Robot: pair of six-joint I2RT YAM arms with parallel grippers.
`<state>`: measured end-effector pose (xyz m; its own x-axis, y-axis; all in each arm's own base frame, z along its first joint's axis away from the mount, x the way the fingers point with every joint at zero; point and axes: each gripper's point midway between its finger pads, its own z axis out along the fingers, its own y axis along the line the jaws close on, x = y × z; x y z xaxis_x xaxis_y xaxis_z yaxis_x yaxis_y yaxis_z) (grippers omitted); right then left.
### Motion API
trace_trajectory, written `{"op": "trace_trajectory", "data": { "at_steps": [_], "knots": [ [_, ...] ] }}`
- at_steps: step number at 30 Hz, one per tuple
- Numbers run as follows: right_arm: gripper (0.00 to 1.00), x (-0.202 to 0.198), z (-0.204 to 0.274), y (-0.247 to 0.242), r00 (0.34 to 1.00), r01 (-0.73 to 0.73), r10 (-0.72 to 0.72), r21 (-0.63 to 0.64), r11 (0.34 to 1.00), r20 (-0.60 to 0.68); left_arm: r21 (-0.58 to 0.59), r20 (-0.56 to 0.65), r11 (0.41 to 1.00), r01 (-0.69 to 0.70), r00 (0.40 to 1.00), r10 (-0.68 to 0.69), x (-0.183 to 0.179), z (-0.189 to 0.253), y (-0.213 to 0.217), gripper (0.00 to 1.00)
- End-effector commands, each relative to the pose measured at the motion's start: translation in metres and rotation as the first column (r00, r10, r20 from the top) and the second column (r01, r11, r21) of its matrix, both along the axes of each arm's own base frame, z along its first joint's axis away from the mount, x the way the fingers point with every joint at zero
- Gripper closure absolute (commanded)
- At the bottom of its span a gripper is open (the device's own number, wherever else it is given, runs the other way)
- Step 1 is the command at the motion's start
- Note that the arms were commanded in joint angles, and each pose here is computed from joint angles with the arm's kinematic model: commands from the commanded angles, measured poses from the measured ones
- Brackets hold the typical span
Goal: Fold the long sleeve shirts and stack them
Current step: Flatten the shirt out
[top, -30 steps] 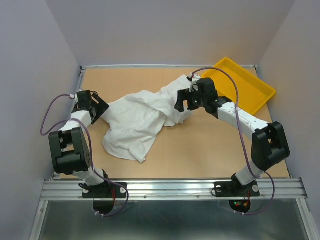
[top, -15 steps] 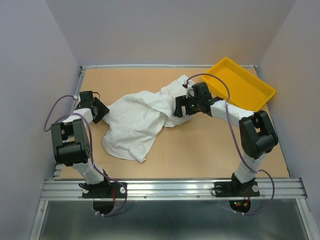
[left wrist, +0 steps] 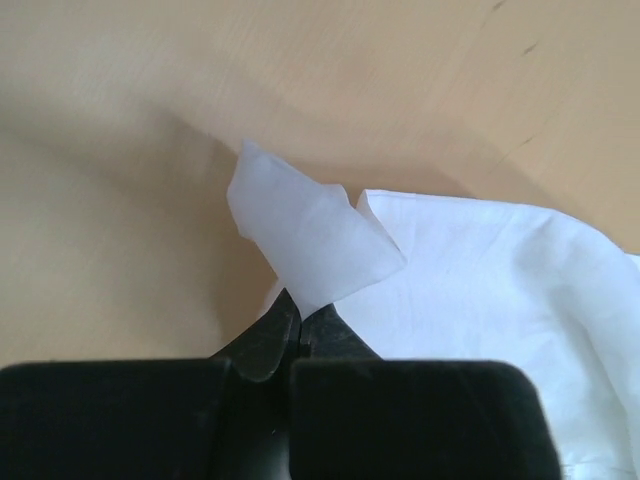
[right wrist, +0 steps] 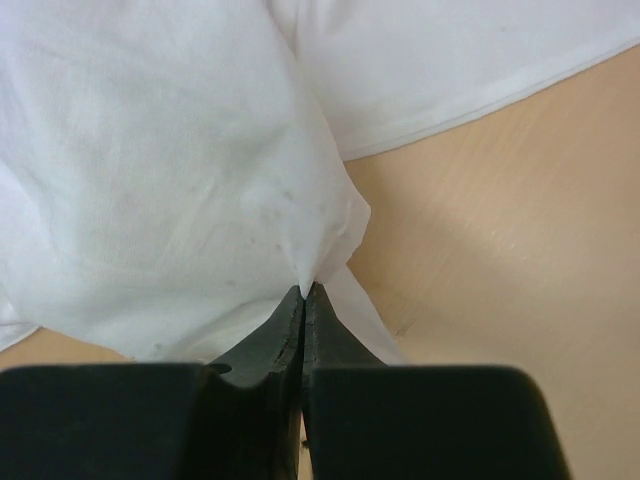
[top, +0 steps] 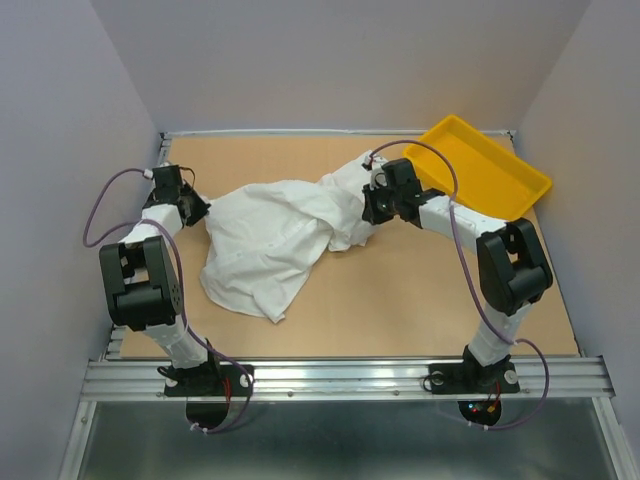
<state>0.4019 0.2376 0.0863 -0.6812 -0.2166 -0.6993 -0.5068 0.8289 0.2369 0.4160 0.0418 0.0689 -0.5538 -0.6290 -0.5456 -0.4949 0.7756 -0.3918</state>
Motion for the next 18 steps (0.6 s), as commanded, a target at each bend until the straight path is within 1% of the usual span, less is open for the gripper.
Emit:
{"op": "trace_trajectory", "data": {
  "at_steps": [1, 2, 3, 4, 5, 6, 7, 8, 10, 11, 13, 14, 16, 17, 18],
  "knots": [
    [0.99, 0.049, 0.093, -0.013, 0.955, 0.068, -0.061, -0.014, 0.998, 0.291, 0.088, 0.138, 0.996, 0.009, 0.99, -0.021, 0.039, 0.062, 0.015, 1.0],
    [0.99, 0.063, 0.119, -0.021, 0.931, 0.107, -0.094, -0.017, 0.994, 0.353, 0.106, 0.18, 0.994, -0.003, 0.984, -0.016, 0.051, 0.086, 0.02, 1.0],
    [0.99, 0.069, 0.136, -0.026, 0.913, 0.129, -0.113, -0.013, 0.992, 0.392, 0.114, 0.209, 0.993, -0.009, 0.978, -0.015, 0.058, 0.101, 0.022, 1.0],
    [1.0, 0.078, 0.155, -0.034, 0.889, 0.153, -0.127, -0.024, 0.988, 0.44, 0.127, 0.276, 0.992, -0.02, 0.961, -0.016, 0.072, 0.133, 0.025, 1.0],
    [0.99, 0.088, 0.173, -0.045, 0.857, 0.213, -0.168, -0.037, 0.976, 0.487, 0.134, 0.307, 0.991, -0.028, 0.951, -0.015, 0.078, 0.149, 0.027, 1.0],
    [1.0, 0.094, 0.192, -0.052, 0.828, 0.242, -0.186, -0.039, 0.969, 0.53, 0.139, 0.344, 0.99, -0.034, 0.939, -0.016, 0.085, 0.168, 0.028, 1.0],
    [0.99, 0.103, 0.237, -0.057, 0.768, 0.274, -0.214, -0.006, 0.962, 0.604, 0.145, 0.381, 0.989, -0.036, 0.924, -0.022, 0.092, 0.187, 0.029, 1.0],
    [0.99, 0.111, 0.255, -0.07, 0.725, 0.331, -0.236, -0.027, 0.943, 0.648, 0.156, 0.453, 0.987, -0.043, 0.891, -0.032, 0.105, 0.227, 0.03, 1.0],
    [1.0, 0.117, 0.298, -0.08, 0.647, 0.379, -0.256, -0.012, 0.925, 0.718, 0.167, 0.522, 0.985, -0.05, 0.852, -0.045, 0.115, 0.27, 0.031, 1.0],
    [0.99, 0.12, 0.334, -0.086, 0.583, 0.399, -0.254, 0.001, 0.917, 0.772, 0.179, 0.599, 0.982, -0.06, 0.798, -0.06, 0.119, 0.319, 0.03, 1.0],
    [0.99, 0.121, 0.365, -0.097, 0.516, 0.446, -0.27, 0.014, 0.895, 0.813, 0.193, 0.655, 0.98, -0.054, 0.75, -0.088, 0.124, 0.354, 0.028, 1.0],
    [0.99, 0.117, 0.393, -0.102, 0.464, 0.461, -0.276, 0.036, 0.887, 0.842, 0.206, 0.709, 0.977, -0.052, 0.697, -0.112, 0.121, 0.39, 0.025, 1.0],
    [0.99, 0.109, 0.415, -0.105, 0.427, 0.456, -0.272, 0.054, 0.888, 0.862, 0.225, 0.753, 0.973, -0.053, 0.643, -0.139, 0.114, 0.419, 0.021, 1.0],
    [0.99, 0.098, 0.427, -0.104, 0.414, 0.428, -0.26, 0.066, 0.901, 0.872, 0.247, 0.785, 0.968, -0.051, 0.596, -0.169, 0.102, 0.44, 0.016, 1.0],
    [0.99, 0.093, 0.428, -0.102, 0.419, 0.404, -0.248, 0.066, 0.912, 0.873, 0.256, 0.798, 0.965, -0.048, 0.574, -0.183, 0.096, 0.447, 0.014, 1.0]
  ]
}}
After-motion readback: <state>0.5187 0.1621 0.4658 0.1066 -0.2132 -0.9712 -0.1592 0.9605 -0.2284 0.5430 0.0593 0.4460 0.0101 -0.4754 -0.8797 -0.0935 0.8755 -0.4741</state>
